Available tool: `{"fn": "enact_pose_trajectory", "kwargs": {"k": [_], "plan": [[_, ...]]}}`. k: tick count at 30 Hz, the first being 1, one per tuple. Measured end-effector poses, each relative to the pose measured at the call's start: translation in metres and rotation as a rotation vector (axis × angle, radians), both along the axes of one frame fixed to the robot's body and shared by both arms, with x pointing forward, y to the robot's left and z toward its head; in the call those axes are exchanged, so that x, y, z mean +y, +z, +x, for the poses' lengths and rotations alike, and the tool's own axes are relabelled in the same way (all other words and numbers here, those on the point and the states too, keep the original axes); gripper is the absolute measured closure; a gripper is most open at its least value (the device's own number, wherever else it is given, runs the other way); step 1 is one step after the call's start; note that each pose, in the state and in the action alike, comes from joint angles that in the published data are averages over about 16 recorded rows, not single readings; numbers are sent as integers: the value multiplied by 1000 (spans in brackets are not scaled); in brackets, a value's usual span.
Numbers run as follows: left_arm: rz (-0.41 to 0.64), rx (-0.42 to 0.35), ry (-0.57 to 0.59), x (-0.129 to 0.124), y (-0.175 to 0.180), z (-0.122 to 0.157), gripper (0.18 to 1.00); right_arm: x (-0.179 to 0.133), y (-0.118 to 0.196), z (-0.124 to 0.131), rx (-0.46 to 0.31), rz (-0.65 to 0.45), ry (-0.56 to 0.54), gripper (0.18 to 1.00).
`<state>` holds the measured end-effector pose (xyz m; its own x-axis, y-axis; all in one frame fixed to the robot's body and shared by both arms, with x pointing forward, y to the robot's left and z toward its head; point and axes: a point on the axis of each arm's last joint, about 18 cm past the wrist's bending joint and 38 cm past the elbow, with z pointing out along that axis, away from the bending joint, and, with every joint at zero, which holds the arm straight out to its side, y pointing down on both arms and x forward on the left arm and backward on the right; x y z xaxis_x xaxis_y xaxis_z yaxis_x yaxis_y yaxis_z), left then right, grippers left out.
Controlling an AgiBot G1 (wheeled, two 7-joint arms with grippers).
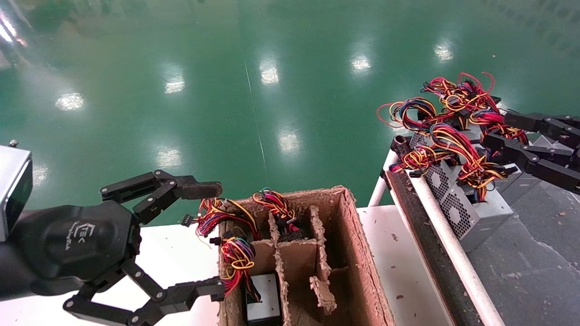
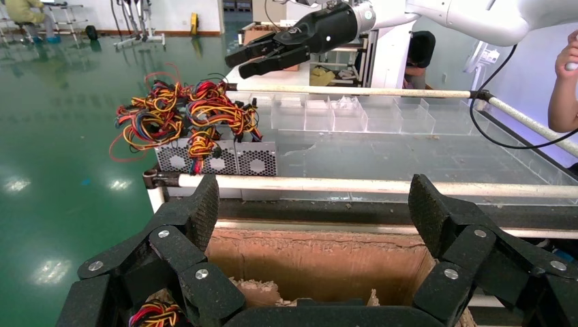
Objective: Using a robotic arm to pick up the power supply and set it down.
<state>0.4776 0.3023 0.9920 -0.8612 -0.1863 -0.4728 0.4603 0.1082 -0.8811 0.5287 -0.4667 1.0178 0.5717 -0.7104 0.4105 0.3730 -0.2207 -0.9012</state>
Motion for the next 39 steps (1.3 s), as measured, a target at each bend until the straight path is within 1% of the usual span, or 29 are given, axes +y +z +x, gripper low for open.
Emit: {"fn": "enact_pose_trajectory", "kwargs": {"k": [4, 7, 10, 16, 23, 29, 39], "plan": [[0, 0, 0, 0, 0, 0, 184, 9, 0, 0, -2, -9, 29, 613], [0, 0, 0, 0, 0, 0, 184, 17, -1, -1, -1, -19, 55, 560], [0, 0, 0, 0, 0, 0, 184, 26, -1, -2, -2, -28, 86, 483], [0, 0, 0, 0, 0, 0, 184, 45, -3, -5, -2, -46, 149, 369], [0, 0, 0, 0, 0, 0, 184, 66, -5, -10, -1, -67, 223, 265], [0, 0, 0, 0, 0, 0, 184, 84, -8, -15, 0, -85, 288, 211], [0, 0, 0, 0, 0, 0, 184, 113, -13, -26, 4, -114, 396, 180]]}}
